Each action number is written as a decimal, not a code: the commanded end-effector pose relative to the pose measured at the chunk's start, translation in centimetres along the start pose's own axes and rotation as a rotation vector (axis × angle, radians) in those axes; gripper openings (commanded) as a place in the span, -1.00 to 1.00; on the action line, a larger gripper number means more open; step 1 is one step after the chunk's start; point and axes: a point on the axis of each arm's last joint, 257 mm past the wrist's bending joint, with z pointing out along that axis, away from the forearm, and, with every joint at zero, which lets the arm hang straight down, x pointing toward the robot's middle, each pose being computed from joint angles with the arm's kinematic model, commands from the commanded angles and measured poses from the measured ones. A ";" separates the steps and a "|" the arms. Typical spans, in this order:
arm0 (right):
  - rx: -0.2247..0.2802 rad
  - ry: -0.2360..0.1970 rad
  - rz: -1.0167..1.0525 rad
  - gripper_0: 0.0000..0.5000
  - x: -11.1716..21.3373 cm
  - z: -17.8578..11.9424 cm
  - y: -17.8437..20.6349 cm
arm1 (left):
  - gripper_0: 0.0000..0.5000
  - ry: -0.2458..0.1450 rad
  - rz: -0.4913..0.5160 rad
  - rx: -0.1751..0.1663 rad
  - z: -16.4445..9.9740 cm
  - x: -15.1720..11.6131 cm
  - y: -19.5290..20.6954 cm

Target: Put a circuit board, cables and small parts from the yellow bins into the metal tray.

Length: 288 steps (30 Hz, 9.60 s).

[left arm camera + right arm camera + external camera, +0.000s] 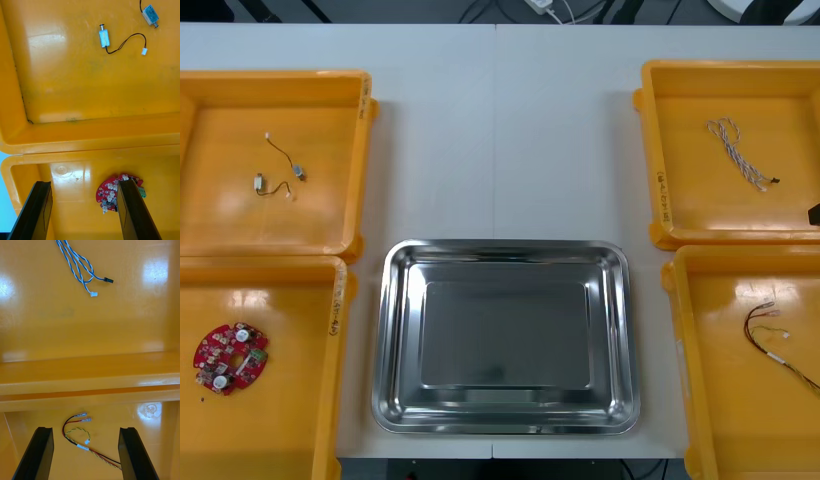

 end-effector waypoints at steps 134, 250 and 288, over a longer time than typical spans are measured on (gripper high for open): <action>-0.014 0.018 -0.642 1.00 14.7 4.1 0.6 | 1.00 0.042 -0.706 0.050 10.5 12.5 -9.8; -0.006 0.031 -0.904 -1.00 12.1 7.4 0.2 | -1.00 0.058 -0.753 -0.024 7.4 14.4 -8.2; 0.021 -0.209 -0.735 -1.00 0.5 -5.6 3.7 | -1.00 -0.012 -0.235 0.097 -2.5 7.2 -14.2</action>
